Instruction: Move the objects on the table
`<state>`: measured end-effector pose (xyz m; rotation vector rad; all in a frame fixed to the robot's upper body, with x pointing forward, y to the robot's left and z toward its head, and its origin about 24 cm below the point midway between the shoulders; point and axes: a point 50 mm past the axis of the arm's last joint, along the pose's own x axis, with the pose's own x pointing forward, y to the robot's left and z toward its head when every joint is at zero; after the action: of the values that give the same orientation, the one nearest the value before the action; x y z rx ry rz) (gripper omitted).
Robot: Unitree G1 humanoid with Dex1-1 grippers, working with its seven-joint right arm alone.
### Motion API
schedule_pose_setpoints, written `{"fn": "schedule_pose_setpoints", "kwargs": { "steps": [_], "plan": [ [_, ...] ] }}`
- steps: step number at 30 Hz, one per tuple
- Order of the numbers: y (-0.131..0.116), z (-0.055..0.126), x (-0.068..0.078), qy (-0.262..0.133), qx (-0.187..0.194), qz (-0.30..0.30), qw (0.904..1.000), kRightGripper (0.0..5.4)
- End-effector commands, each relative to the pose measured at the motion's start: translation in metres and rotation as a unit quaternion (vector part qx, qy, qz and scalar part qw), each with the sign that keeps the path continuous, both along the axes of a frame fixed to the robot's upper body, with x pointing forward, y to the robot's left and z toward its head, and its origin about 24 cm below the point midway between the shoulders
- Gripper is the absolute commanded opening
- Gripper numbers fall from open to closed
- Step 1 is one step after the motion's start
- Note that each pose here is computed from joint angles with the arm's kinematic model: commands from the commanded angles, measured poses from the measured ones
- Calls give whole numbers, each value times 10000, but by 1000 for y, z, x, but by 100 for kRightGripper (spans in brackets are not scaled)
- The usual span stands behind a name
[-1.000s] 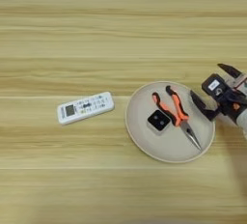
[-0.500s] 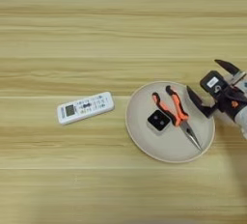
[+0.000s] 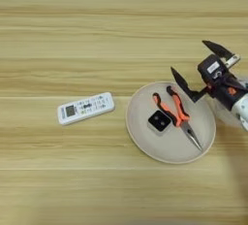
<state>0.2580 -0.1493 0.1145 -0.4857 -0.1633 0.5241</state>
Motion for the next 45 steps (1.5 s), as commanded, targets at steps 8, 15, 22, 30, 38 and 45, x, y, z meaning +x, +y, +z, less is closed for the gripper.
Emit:
{"fn": "schedule_pose_setpoints", "kwargs": {
  "steps": [8,15,22,30,38,45],
  "plan": [
    [20,32,12,-692,-377,741,9941,538],
    [26,29,23,-509,-425,984,9929,538],
    [42,32,42,-301,-620,1535,9857,538],
    [64,39,57,-232,-899,2178,9716,538],
    [94,38,58,30,-898,2830,9549,538],
    [117,30,57,237,-855,3195,9434,538]
  ]
}}
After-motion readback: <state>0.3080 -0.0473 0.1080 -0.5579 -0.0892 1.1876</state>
